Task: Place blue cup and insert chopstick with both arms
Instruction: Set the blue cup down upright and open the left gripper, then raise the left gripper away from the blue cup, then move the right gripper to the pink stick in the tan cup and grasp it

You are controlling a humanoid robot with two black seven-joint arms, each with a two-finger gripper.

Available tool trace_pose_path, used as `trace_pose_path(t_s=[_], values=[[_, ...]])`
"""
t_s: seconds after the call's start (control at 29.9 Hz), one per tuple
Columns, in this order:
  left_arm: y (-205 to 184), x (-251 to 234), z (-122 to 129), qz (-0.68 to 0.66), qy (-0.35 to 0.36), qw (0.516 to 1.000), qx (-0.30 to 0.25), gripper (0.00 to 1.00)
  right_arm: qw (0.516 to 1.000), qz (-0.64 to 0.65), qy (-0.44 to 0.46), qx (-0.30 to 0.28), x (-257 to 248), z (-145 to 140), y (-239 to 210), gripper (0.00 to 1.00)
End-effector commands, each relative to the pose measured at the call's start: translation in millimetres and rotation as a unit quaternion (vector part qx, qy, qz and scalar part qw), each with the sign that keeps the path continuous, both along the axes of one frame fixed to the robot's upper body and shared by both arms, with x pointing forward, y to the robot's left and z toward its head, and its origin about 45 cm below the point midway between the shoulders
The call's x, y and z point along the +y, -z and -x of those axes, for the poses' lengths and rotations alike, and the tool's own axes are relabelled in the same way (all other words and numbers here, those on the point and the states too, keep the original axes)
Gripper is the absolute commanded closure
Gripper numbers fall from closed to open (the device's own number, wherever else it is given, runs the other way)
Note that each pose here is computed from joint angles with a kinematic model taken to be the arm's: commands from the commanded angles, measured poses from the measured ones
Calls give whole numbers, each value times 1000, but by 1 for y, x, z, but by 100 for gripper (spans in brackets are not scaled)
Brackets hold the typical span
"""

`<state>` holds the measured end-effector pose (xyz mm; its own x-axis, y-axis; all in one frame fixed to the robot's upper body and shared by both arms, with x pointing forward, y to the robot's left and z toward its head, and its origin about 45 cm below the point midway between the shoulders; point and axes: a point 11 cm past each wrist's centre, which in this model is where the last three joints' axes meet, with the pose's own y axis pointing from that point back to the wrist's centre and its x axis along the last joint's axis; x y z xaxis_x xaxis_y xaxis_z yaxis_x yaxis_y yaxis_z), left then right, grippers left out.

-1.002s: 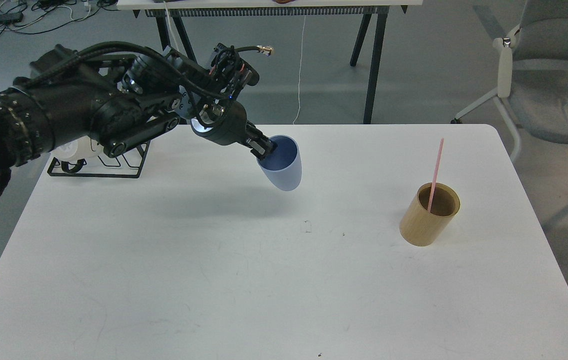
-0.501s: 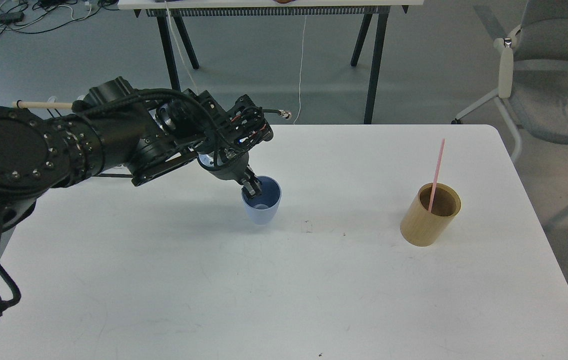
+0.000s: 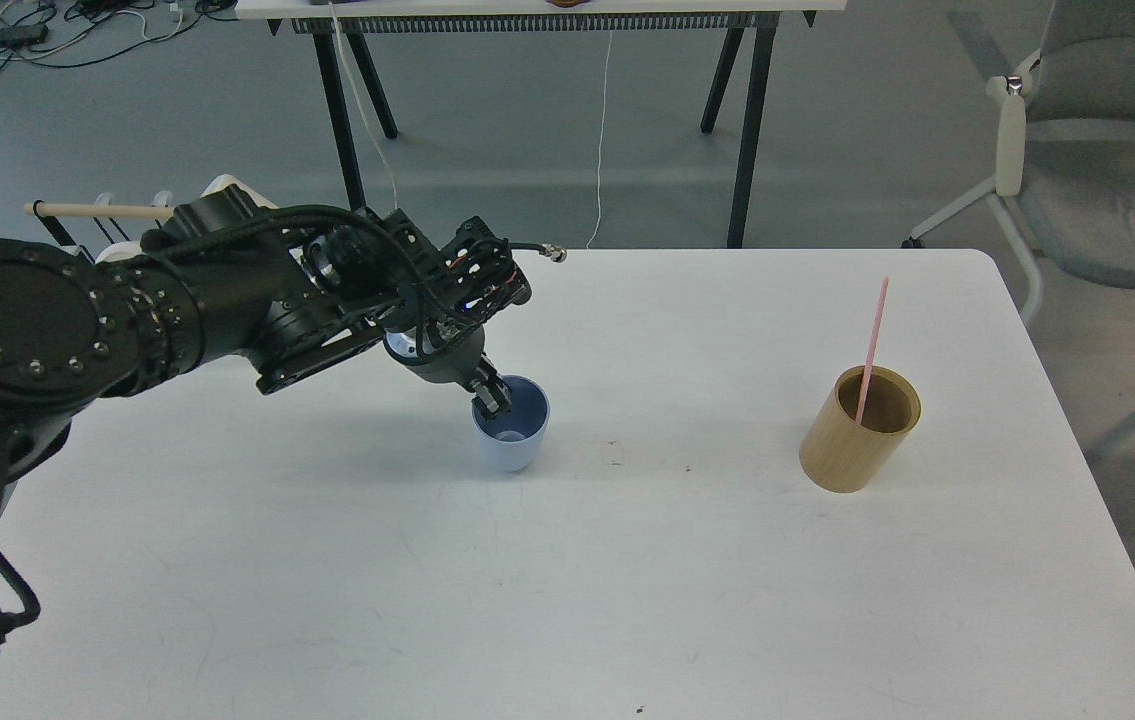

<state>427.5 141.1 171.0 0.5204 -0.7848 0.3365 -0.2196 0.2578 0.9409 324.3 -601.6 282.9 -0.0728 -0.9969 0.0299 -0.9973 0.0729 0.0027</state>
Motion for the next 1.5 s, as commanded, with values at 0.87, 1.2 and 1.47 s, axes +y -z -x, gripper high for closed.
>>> trace_pose_path(t_s=[0.87,1.2,1.47], values=[[-56,79,-47,496,-372,784,44,1,848,468,-244,45,159,-57,45,3],[-63,104,-48,691,-478,528,127,1,765,564,-311,8,213,-49,88,4],[-51,105,-43,688,-488,520,135,1,761,554,-337,-5,251,-54,113,10]])
